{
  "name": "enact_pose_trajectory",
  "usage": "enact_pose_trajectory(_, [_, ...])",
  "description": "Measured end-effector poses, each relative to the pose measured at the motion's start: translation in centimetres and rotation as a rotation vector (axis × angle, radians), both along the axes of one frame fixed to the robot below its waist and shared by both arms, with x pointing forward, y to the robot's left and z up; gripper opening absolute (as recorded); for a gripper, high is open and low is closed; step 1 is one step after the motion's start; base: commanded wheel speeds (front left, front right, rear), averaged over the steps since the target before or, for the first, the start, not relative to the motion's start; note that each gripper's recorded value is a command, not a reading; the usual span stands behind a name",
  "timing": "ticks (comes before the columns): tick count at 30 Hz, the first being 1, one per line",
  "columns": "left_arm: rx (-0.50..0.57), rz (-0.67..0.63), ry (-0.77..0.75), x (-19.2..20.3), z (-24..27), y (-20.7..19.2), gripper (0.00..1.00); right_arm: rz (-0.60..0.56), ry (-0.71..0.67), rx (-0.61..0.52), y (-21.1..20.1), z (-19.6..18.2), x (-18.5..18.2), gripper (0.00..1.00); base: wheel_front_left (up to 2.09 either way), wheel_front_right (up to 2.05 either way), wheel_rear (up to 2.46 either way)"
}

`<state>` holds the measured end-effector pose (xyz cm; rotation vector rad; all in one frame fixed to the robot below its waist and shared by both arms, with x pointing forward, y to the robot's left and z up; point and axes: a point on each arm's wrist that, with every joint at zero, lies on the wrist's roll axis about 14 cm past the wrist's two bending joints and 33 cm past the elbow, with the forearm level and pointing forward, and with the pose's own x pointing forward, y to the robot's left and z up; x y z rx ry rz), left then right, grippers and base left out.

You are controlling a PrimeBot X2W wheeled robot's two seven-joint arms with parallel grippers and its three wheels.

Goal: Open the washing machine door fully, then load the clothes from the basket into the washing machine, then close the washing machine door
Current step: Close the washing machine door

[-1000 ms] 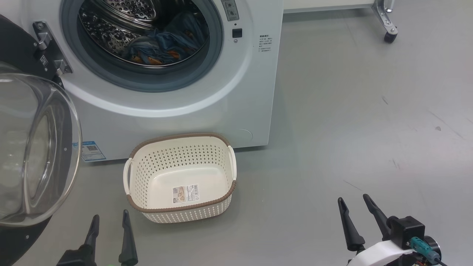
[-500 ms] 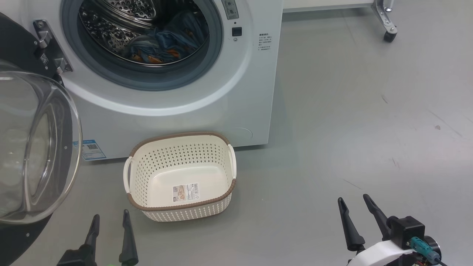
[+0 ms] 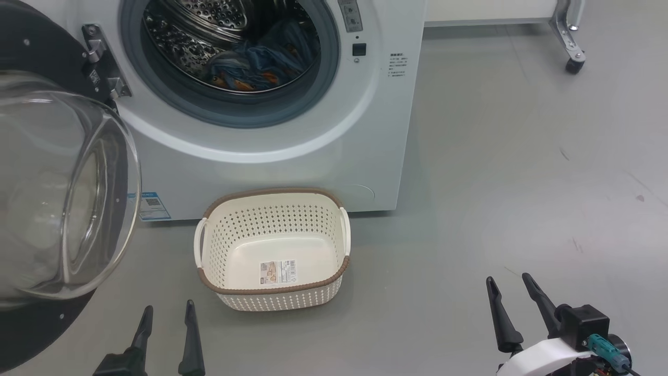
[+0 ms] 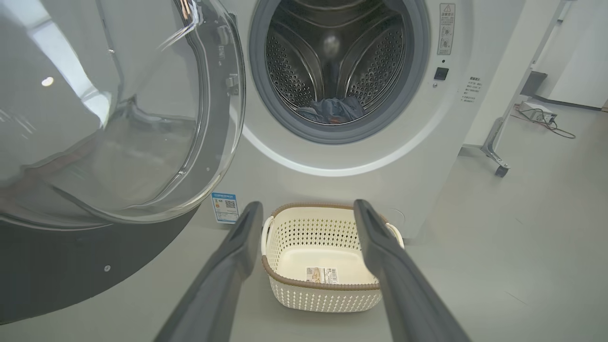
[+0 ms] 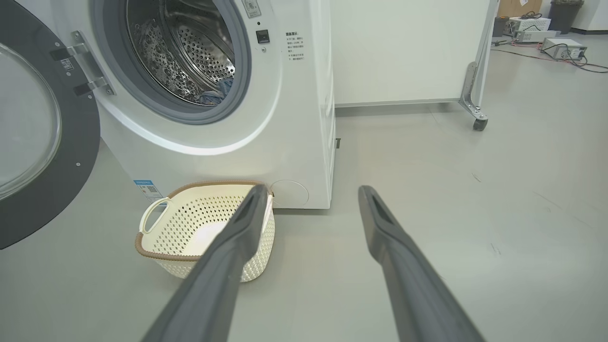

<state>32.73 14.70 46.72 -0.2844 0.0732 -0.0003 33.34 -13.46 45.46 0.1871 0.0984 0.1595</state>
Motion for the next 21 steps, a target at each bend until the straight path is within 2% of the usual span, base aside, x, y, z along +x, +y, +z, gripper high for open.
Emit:
enact_pose_trajectory(7, [0.003, 0.079, -0.011, -1.2, 0.3, 2.2, 1.00, 0.083, -0.015, 0.001, 2.5, 0.5, 0.7, 1.00, 0.00, 0.00, 0.00])
enact_pose_trajectory(21, [-0.005, 0.357, -0.030, -6.2, 0.9, 9.2, 1.00, 0.359, -0.021, -0.003, 10.9, 0.7, 0.6, 1.00, 0.00, 0.00, 0.00])
